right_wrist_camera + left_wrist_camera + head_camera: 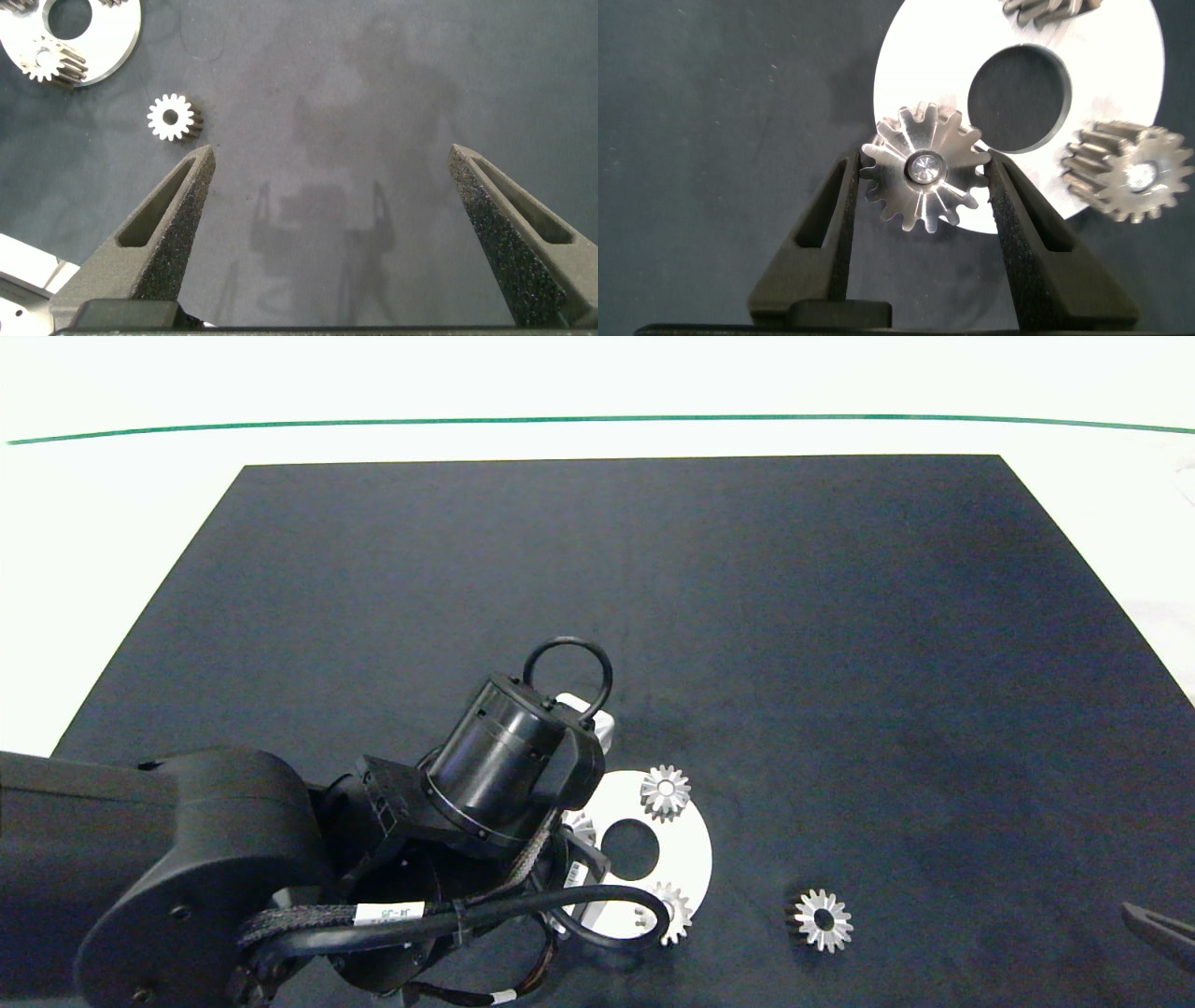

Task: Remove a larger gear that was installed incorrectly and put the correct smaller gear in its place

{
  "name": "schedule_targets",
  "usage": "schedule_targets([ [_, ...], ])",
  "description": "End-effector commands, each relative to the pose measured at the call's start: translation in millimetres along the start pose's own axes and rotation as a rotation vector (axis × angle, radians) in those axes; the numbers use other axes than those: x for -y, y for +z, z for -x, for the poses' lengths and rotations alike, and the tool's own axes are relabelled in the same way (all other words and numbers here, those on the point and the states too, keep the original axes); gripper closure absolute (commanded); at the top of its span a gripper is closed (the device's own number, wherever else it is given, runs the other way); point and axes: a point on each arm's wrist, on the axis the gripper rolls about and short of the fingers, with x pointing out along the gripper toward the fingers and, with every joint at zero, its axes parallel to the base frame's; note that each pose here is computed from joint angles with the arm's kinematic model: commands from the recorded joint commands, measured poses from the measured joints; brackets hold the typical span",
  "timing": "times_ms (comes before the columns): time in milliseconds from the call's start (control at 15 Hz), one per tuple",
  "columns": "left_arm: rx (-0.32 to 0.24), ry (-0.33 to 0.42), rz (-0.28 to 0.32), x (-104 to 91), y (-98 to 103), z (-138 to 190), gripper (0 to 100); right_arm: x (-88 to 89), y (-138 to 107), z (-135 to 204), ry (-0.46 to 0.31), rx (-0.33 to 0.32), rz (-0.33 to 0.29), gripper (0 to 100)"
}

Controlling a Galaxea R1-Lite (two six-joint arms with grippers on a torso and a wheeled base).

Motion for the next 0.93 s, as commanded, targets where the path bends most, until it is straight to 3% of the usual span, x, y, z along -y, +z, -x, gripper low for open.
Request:
schedule_targets([
  [67,0.048,-0.009,0.011,-3.5,4,17,58,0.0,0,0,0.0,0.001,0.0,0],
  [467,0.102,-0.005,0.039,-15.2,10,38,66,0.1,1,1,-0.002,0.011,0.002,0],
  [800,0.1,0.068,0.09,-38.0,18,27,66,0.1,1,0,-0.002,0.01,0.0,0],
  [933,0.062,0.09,0.092,-41.3,16,13,66,0.2,1,0,-0.001,0.008,0.0,0],
])
